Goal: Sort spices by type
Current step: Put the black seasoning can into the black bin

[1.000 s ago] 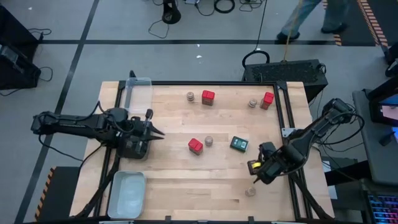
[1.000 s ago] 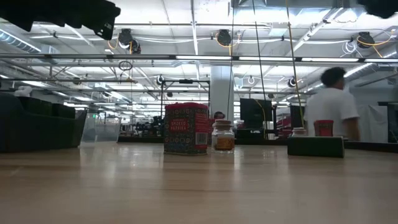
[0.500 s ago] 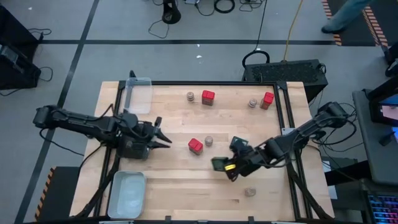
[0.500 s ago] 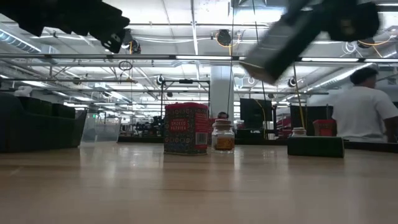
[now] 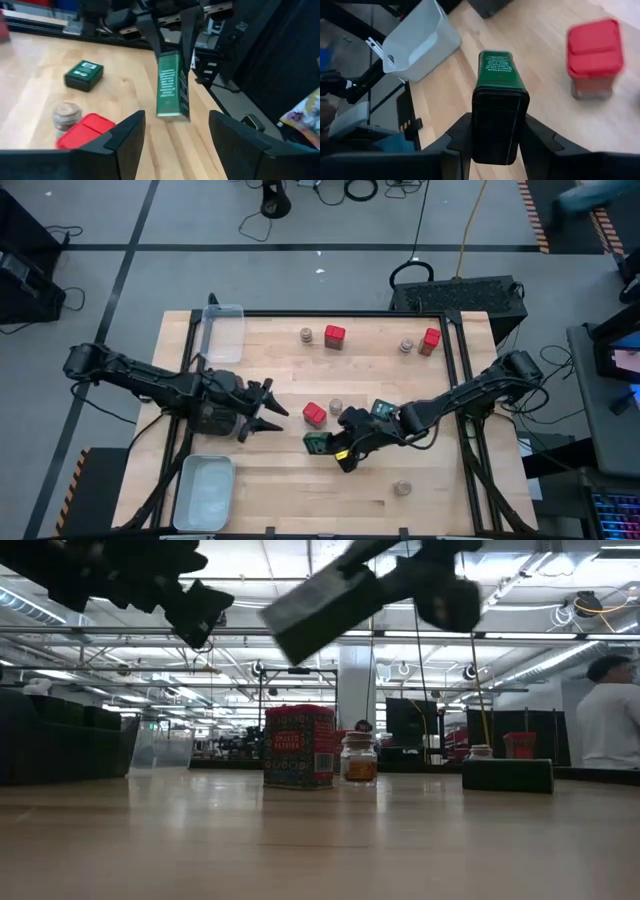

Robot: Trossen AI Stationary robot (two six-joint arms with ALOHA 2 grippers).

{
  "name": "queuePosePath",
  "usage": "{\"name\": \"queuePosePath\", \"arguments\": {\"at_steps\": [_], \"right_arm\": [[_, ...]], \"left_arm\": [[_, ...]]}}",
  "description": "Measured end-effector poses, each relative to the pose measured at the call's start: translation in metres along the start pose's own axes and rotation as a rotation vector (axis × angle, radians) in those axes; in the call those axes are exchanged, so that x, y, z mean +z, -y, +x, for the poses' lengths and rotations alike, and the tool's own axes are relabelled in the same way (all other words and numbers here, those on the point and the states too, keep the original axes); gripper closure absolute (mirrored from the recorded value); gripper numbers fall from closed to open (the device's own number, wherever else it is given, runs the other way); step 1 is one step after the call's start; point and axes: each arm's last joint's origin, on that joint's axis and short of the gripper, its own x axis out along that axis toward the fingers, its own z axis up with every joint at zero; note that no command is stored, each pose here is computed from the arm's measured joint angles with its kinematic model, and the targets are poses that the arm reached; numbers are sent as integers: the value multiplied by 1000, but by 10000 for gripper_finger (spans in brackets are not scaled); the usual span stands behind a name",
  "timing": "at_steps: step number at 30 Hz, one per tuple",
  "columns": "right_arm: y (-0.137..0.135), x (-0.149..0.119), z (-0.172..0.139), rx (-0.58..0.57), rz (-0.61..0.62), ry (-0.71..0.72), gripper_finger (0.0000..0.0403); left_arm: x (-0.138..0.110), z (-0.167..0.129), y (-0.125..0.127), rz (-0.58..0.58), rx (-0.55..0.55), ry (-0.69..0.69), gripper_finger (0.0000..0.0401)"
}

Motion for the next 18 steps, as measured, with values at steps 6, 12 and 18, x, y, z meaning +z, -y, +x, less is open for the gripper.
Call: {"name": "queuePosePath", "arguments": {"at_steps": [6, 12, 18], "right_arm": [[3, 8, 17, 59, -54, 26, 294], [6, 15, 20, 65, -90, 57, 293], [8, 20, 21, 80, -111, 63, 293]], "left_arm": [[-4, 12, 1, -14, -35, 12, 175], [-4, 24, -1, -30, -34, -11, 175], [-6, 33, -4, -34, -30, -32, 175]]}}
